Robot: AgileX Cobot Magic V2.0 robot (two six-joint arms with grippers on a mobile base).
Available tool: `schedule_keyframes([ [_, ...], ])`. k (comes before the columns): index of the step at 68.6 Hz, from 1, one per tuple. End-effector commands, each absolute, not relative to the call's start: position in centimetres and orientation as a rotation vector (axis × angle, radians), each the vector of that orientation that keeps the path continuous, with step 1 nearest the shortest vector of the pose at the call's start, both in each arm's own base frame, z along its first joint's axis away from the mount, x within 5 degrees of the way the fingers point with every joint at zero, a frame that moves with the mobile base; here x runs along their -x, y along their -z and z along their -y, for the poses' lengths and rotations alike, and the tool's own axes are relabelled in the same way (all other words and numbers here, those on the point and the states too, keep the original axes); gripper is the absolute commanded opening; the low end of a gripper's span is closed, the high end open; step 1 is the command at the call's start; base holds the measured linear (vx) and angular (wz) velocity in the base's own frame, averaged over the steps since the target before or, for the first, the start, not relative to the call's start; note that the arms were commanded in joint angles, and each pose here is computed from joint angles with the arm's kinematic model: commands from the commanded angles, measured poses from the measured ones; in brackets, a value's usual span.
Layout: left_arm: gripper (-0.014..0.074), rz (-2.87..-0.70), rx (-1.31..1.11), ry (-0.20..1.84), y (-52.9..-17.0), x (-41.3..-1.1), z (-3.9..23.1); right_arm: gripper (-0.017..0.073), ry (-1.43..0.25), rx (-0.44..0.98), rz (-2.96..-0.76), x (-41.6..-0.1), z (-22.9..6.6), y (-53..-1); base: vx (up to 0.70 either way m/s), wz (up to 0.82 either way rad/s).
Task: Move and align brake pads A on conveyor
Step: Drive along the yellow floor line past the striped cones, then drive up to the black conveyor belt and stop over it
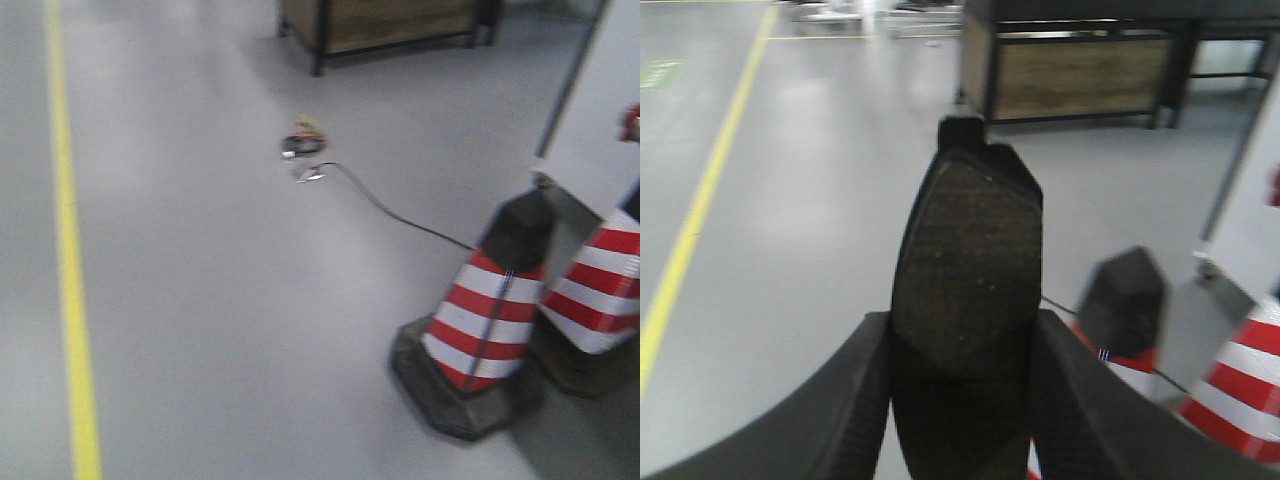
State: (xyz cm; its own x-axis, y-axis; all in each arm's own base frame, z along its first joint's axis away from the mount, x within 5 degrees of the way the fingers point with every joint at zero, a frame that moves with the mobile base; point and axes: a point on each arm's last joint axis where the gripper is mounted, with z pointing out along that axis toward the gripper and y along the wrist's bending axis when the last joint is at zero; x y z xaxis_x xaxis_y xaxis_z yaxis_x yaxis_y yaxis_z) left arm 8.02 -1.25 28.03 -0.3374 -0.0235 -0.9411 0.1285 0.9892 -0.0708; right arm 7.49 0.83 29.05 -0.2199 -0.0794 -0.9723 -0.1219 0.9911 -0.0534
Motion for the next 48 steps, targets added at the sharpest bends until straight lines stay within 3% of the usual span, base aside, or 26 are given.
schedule_keyframes([
  [1,-0.0006,-1.786,-0.067,0.172,-29.82,-8.2,1.3,-0.0005,-0.029,0.146,-1.679,-7.63,-0.82,-30.81,0.21,-0.99],
  [48,-0.0006,-1.786,-0.067,0.172,-29.82,-8.2,1.3,-0.0005,-0.029,0.146,-1.68,-7.63,-0.82,-30.81,0.18,-0.89],
])
